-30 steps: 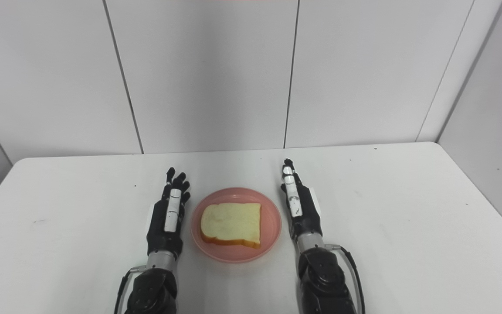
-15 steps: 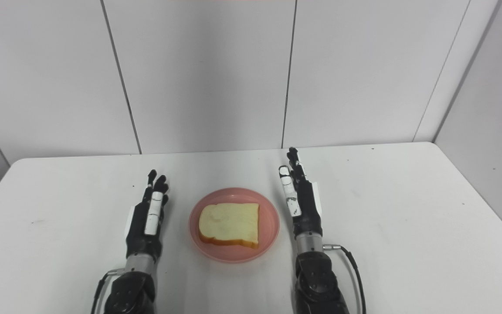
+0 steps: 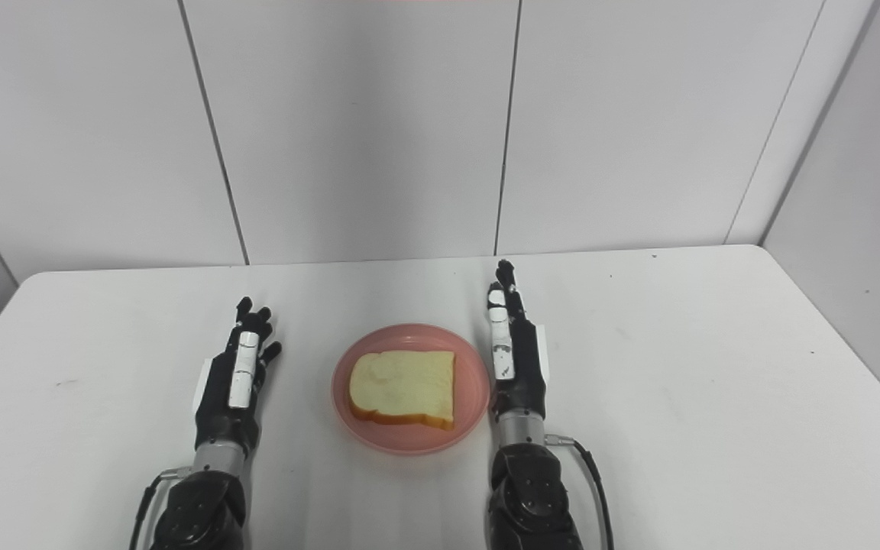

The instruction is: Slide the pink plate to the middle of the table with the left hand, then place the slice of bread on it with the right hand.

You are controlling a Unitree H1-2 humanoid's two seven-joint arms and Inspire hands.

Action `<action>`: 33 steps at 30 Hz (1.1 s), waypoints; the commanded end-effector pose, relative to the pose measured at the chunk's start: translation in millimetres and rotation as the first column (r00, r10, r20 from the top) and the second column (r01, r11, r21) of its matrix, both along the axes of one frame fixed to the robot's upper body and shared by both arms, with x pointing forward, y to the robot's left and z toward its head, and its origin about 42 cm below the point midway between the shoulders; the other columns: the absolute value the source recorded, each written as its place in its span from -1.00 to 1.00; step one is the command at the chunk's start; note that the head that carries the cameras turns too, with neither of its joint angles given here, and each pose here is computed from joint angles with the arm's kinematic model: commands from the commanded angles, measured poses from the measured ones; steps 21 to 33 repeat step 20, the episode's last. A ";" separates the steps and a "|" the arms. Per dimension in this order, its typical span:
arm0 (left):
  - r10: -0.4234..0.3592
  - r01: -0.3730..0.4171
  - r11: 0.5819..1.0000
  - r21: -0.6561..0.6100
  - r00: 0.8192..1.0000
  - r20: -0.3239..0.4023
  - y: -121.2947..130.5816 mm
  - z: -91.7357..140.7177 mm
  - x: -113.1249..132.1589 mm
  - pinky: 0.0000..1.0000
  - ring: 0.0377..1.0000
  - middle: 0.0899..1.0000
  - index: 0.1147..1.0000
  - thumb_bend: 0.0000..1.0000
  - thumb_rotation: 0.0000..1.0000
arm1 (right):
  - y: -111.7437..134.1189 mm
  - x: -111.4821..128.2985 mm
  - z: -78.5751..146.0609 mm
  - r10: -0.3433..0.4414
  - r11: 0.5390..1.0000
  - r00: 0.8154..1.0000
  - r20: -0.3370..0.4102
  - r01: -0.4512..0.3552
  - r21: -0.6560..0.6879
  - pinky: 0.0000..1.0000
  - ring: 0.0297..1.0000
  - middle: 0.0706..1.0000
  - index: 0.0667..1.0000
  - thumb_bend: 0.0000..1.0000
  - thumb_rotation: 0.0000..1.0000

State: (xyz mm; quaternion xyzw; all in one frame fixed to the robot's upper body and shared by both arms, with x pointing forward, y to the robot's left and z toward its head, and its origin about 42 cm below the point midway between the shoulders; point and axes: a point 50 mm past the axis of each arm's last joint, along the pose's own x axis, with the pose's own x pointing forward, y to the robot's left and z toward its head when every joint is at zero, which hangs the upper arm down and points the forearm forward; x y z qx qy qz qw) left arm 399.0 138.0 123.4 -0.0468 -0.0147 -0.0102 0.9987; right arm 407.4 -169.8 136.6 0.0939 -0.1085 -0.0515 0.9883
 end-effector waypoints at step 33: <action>-0.011 0.011 1.000 -0.028 1.000 0.002 -11.9 -3.8 -1.5 1.00 0.98 0.96 1.00 0.80 0.80 | -11.9 -15.3 -17.0 0.025 0.997 0.993 -0.115 -0.017 0.070 0.87 0.87 0.91 0.80 0.58 0.80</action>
